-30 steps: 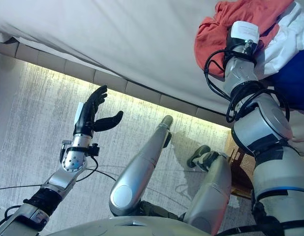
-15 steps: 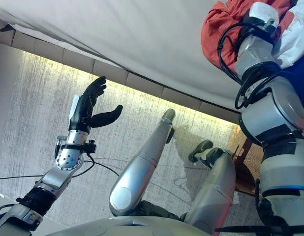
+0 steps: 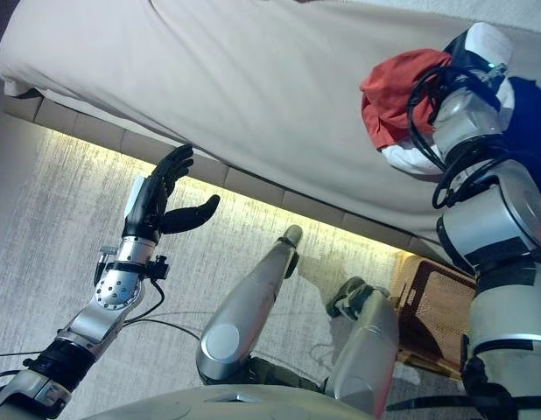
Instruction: Pick up the clothes from the bed and place them into the basket
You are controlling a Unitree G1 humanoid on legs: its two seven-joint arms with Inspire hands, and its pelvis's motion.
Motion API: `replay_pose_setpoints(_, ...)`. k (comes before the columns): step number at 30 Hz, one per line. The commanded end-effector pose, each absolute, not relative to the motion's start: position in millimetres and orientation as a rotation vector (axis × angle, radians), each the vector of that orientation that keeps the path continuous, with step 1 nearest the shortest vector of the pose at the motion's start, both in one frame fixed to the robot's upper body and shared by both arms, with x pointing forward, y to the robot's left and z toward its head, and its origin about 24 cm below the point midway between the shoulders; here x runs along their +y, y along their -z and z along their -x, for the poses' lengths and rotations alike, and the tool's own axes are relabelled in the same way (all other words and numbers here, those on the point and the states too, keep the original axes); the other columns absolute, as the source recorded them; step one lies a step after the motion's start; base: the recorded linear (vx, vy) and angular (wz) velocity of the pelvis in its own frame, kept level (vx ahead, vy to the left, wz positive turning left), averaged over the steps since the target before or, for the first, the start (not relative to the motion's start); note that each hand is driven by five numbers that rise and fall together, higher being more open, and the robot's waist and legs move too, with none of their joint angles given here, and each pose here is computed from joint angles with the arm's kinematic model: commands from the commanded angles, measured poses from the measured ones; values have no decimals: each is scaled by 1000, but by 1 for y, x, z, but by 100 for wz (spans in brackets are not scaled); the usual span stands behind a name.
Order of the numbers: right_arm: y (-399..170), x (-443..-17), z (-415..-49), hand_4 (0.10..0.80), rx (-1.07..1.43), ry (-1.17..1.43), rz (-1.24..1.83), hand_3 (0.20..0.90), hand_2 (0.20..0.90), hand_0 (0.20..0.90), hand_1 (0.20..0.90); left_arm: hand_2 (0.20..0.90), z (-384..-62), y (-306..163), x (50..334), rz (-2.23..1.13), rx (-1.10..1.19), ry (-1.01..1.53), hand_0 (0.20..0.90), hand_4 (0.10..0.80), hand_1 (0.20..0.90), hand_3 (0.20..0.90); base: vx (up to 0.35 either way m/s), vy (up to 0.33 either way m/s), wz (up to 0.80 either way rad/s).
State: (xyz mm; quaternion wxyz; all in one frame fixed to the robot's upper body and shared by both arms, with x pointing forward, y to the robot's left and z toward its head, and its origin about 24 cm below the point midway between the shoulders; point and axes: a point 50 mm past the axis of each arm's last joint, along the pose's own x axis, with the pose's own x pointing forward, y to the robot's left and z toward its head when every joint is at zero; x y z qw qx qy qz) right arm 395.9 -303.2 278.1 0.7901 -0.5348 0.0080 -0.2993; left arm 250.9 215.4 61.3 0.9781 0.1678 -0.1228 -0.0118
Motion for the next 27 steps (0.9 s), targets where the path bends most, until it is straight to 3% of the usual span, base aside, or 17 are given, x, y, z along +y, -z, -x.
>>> replay_pose_setpoints(1, -342, -325, -370, 100, -228, 837, 1109, 200, 300, 300, 300, 900, -248, -74, 219, -328, -331, 15, 900, 800, 900, 900, 106, 3, -20)
replay_pose_setpoints(9, -381, -325, -354, 100, -381, 791, 916, 200, 300, 300, 300, 900, -245, -25, 222, -436, -74, 50, 900, 800, 900, 900, 79, 19, -25)
replay_pose_setpoints(17, -404, -335, -334, 100, -430, 767, 1007, 200, 300, 300, 300, 900, -233, 12, 225, -482, 92, 35, 900, 800, 900, 900, 58, 42, -29)
replay_pose_setpoints(27, -330, -376, -324, 100, -227, 693, 1037, 200, 300, 300, 300, 900, -243, 21, 221, -476, 104, 32, 900, 800, 900, 900, -7, 6, -48)
